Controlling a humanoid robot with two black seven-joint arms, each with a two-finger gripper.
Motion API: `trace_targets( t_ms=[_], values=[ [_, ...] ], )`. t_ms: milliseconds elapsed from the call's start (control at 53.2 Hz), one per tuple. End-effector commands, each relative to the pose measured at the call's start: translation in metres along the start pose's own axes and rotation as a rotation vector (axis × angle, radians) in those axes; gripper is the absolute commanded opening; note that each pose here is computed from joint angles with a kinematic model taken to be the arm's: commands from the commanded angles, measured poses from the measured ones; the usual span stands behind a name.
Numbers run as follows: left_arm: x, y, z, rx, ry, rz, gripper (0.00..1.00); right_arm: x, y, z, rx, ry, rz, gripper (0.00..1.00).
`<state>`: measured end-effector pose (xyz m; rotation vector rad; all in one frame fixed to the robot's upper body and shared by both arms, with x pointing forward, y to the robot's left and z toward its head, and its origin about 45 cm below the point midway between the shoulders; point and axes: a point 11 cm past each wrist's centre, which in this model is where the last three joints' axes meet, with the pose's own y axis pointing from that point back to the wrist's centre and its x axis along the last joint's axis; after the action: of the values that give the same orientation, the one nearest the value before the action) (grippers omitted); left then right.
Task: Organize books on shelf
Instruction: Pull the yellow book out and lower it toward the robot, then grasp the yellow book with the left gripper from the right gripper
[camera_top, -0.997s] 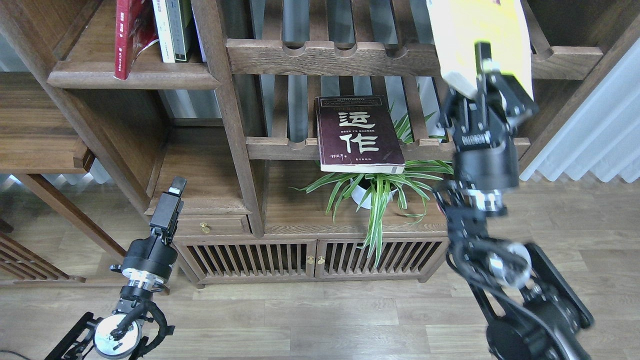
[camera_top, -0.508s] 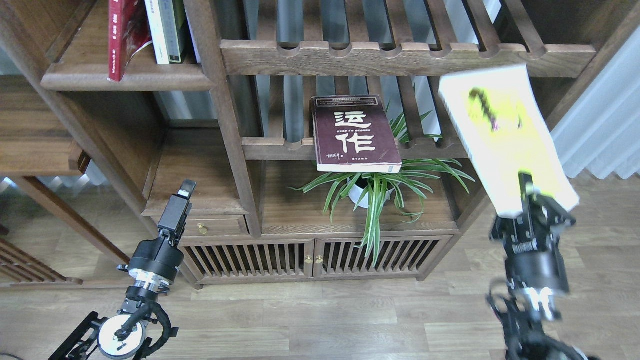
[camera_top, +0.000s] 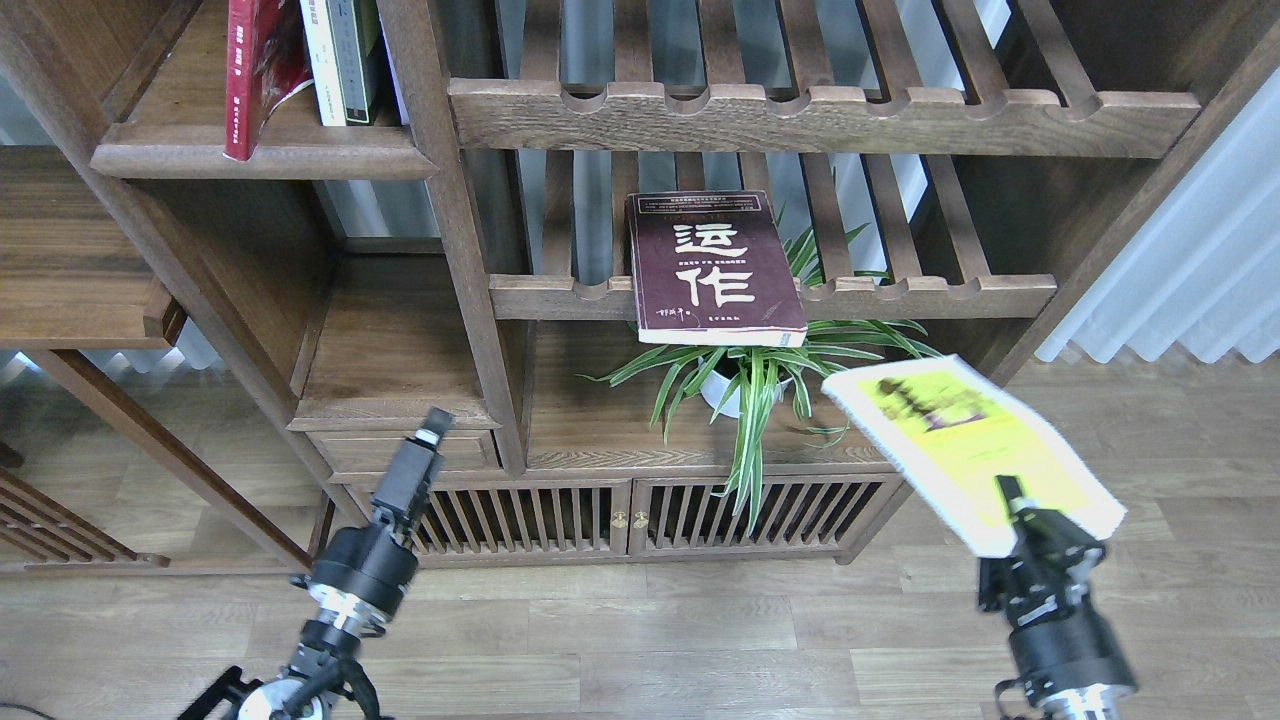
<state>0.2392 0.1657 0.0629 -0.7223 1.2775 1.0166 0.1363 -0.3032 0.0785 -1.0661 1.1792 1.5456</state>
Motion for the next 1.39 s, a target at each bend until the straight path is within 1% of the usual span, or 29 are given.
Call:
trace_targets(
  t_ms=[0,75,113,132,169,470,545,696,940,1053,1204,1241,1335,1354,1373],
  values=[
    [-0.005,0.001,-0.027,0.047,0.118,0.001,1.0,0.012,-0.007,0.02,-0.072,-0.014,0.024,0.07],
    [-0.005,0.003,-0.035,0.062,0.147,0.005,1.0,0.02,-0.009,0.024,-0.092,-0.01,0.047,0.08],
    [-0.006,0.005,-0.043,0.081,0.168,0.009,1.0,0.019,-0.015,0.032,-0.127,-0.011,0.041,0.09],
    [-0.005,0.008,-0.054,0.106,0.195,0.019,1.0,0.017,-0.022,0.041,-0.166,-0.014,0.029,0.1],
    [-0.004,0.01,-0.06,0.121,0.213,0.027,1.0,0.017,-0.024,0.047,-0.186,-0.02,0.027,0.1],
    [0.002,0.027,-0.091,0.19,0.269,0.073,1.0,0.037,-0.011,0.093,-0.296,-0.085,0.074,0.1],
    [0.004,0.029,-0.093,0.192,0.272,0.08,1.0,0.039,-0.009,0.1,-0.306,-0.091,0.076,0.1],
    [0.008,0.035,-0.097,0.196,0.278,0.098,1.0,0.047,0.003,0.127,-0.349,-0.105,0.083,0.1],
    [0.017,0.043,-0.105,0.218,0.283,0.132,1.0,0.055,0.017,0.161,-0.39,-0.133,0.091,0.1],
    [0.024,0.047,-0.106,0.229,0.272,0.153,1.0,0.057,0.023,0.167,-0.404,-0.127,0.098,0.1],
    [0.035,0.051,-0.102,0.211,0.253,0.187,0.97,0.061,0.032,0.175,-0.421,-0.119,0.109,0.11],
    [0.035,0.051,-0.102,0.213,0.251,0.186,0.95,0.061,0.033,0.176,-0.426,-0.117,0.11,0.11],
    [0.034,0.051,-0.104,0.223,0.251,0.181,0.84,0.063,0.037,0.177,-0.432,-0.112,0.117,0.11],
    [0.034,0.053,-0.105,0.227,0.254,0.184,0.75,0.063,0.037,0.178,-0.431,-0.114,0.117,0.12],
    [0.036,0.056,-0.106,0.226,0.259,0.191,0.59,0.063,0.038,0.18,-0.43,-0.119,0.116,0.12]
  ],
)
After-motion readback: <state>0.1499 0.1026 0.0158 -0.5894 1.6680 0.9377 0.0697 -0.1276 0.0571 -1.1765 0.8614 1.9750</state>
